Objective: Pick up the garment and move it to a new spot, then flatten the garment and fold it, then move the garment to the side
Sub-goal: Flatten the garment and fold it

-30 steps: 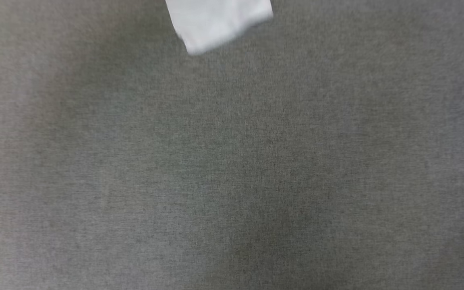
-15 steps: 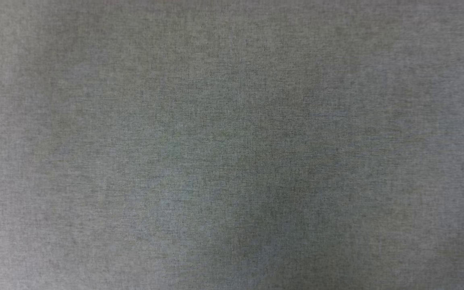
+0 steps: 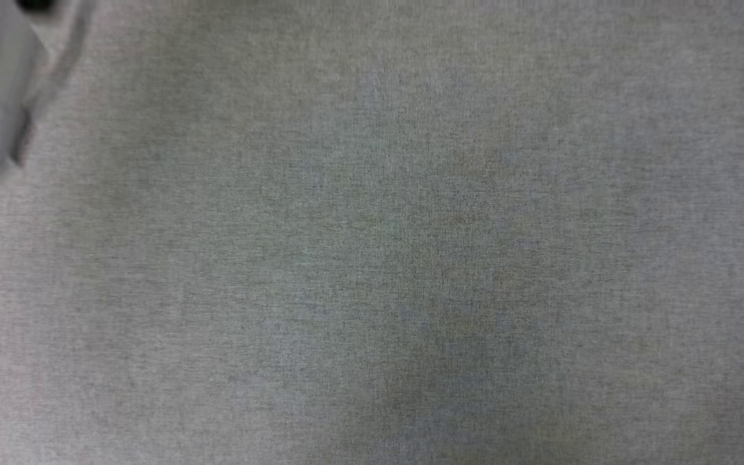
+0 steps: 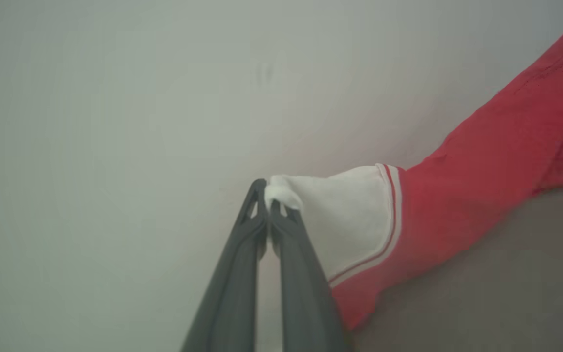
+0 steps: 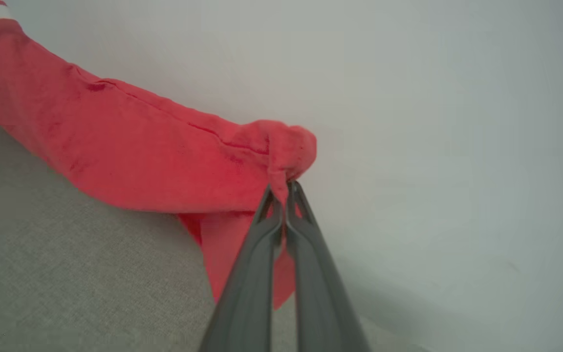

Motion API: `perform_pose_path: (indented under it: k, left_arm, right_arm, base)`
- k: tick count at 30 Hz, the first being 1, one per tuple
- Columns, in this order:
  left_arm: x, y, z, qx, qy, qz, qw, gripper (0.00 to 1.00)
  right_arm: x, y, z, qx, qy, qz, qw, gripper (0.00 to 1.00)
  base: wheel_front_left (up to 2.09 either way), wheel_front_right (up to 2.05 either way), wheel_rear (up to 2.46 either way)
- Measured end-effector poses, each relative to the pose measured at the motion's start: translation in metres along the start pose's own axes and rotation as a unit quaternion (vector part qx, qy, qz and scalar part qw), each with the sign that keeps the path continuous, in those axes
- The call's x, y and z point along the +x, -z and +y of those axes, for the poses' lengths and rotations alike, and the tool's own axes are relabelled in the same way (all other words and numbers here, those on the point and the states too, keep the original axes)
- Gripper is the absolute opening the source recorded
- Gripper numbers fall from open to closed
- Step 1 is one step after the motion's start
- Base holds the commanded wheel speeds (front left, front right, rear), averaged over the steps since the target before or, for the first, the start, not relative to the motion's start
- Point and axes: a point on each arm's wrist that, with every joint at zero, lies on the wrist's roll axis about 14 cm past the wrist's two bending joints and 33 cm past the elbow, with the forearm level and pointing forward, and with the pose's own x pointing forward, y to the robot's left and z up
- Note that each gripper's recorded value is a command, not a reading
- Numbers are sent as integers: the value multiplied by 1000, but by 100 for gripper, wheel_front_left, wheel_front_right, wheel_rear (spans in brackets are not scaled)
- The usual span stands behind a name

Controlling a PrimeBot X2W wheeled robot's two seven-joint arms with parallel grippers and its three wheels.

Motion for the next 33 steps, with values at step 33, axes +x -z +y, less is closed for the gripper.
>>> perform_pose_path:
  k: [33]
  left_arm:
    - [-353, 57, -177, -216, 28, 260, 941, 0]
  right_arm:
    - [-257, 139, 104, 40, -113, 181, 976, 0]
  base:
    - [0, 0, 0]
